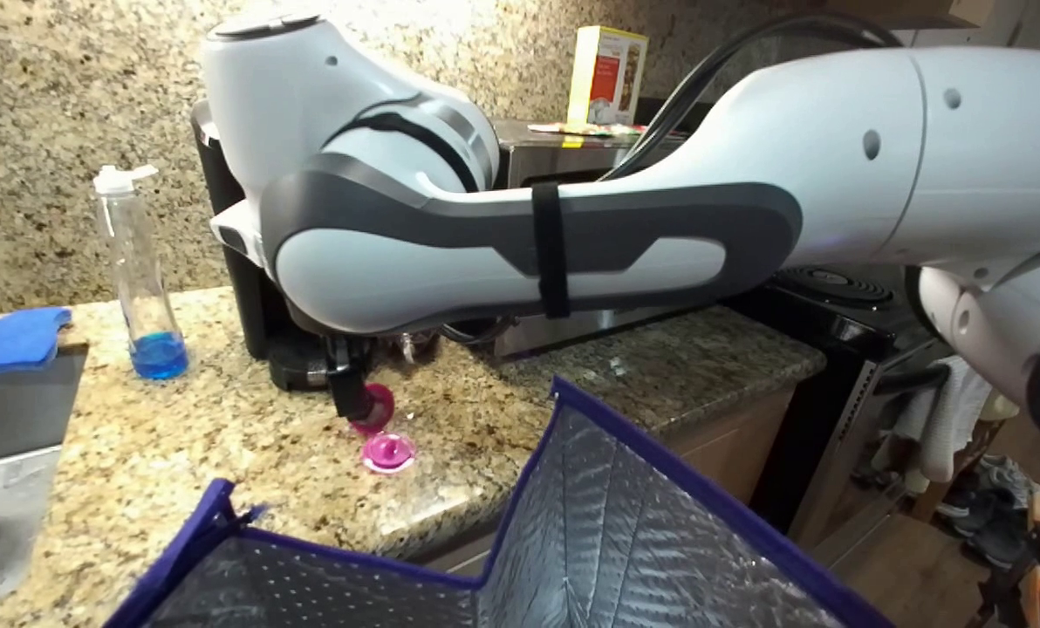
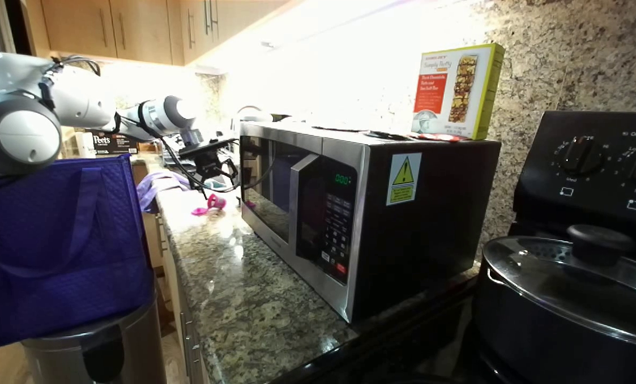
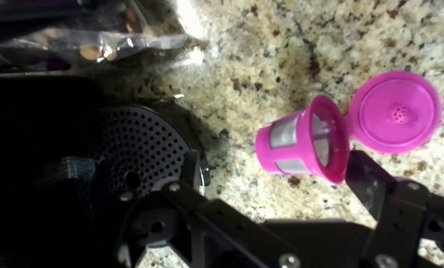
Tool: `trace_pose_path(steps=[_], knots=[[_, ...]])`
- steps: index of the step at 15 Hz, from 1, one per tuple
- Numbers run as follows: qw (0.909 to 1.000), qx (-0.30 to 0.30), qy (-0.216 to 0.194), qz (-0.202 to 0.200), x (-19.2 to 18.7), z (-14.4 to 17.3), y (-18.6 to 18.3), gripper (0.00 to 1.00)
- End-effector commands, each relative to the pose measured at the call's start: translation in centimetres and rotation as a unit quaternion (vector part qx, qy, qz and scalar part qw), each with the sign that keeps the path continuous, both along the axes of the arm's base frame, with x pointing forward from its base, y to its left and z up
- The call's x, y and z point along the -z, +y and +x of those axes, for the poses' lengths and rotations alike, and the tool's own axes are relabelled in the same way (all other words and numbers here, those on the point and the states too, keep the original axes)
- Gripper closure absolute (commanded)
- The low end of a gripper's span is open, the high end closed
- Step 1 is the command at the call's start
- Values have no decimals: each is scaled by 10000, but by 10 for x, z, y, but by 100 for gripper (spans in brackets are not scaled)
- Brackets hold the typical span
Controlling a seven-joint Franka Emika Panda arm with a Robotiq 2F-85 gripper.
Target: Pick up the pink coffee capsule from the counter and put it in the blue bag
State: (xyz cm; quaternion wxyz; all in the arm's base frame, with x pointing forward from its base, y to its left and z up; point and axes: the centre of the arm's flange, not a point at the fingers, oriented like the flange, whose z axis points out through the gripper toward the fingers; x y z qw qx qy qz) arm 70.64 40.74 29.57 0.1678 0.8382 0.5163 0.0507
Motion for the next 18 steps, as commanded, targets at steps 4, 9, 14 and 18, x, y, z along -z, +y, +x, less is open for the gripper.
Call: trace_pose_path(steps=[4, 9, 14, 18], knots=[[9985, 186, 209, -471, -17, 54, 39, 0], [9977, 182, 183, -621, -18, 54, 38, 47], [9976, 228, 189, -634, -20, 55, 36, 80], [9974, 254, 214, -647, -23, 53, 35, 94]])
